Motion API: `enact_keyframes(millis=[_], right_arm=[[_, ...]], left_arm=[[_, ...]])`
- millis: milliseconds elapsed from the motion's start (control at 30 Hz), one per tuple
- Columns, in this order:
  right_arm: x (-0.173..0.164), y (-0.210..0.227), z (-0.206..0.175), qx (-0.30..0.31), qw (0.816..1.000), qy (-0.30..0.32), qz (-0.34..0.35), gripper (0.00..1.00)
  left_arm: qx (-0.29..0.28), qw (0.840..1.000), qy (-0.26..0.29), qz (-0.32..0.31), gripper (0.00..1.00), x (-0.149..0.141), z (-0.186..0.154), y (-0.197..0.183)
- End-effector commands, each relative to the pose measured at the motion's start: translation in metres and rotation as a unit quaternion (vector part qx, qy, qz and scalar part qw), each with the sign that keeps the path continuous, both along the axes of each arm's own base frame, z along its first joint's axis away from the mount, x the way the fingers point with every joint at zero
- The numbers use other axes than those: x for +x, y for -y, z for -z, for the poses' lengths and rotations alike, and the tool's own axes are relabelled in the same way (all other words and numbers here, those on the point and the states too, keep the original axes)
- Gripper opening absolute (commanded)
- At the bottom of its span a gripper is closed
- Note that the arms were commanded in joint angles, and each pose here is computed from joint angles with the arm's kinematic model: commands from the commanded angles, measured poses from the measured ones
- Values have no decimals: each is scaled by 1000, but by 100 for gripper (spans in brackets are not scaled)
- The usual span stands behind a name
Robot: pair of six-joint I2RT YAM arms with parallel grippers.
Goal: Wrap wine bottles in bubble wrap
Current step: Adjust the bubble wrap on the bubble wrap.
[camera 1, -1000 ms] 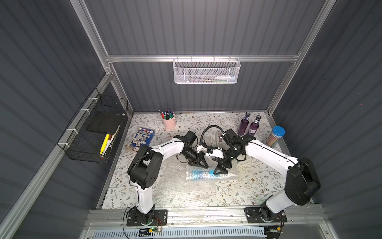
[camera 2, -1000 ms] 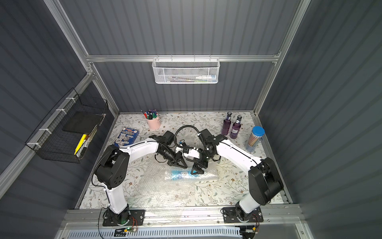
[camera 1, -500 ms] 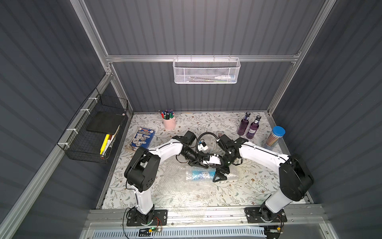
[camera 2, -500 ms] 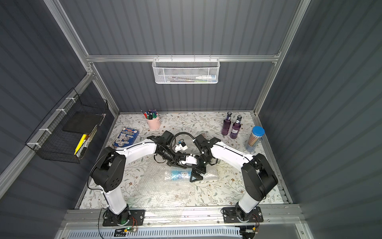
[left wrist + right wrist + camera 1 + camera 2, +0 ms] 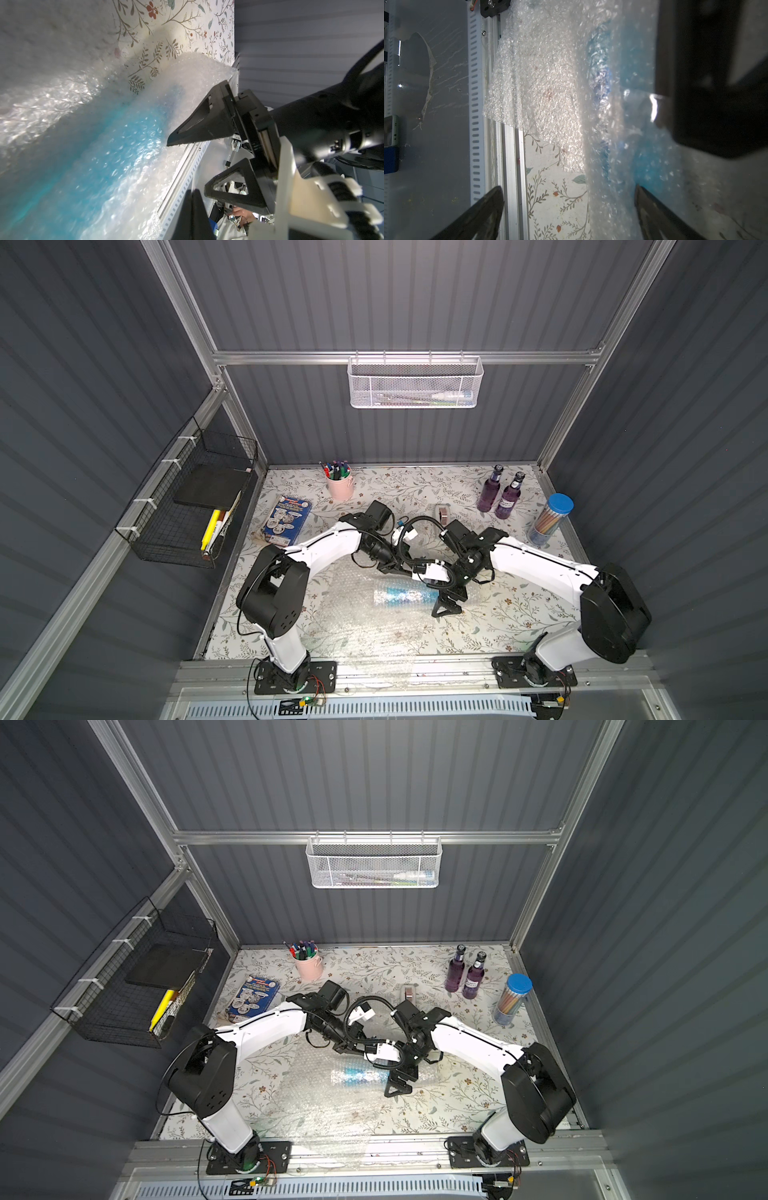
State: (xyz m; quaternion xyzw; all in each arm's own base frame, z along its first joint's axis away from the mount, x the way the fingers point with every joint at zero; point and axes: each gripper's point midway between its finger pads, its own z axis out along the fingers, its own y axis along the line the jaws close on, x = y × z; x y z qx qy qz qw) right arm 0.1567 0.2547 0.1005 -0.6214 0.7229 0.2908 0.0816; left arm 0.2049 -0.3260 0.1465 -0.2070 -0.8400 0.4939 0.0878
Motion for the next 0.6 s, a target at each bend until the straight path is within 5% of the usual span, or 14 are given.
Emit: enact_keyframes(millis=[0, 300, 567], right_arm=[[1, 2, 1, -7, 999, 35, -3, 96], [16, 16, 19, -57, 982, 182, -19, 93], [17, 19, 30, -83, 964, 251, -38, 88]], left_arm=[[-4, 1000, -8, -6, 0, -4, -8, 0], [-34, 998, -34, -34, 0, -4, -11, 5], [-58, 993, -66, -75, 0, -7, -16, 6]])
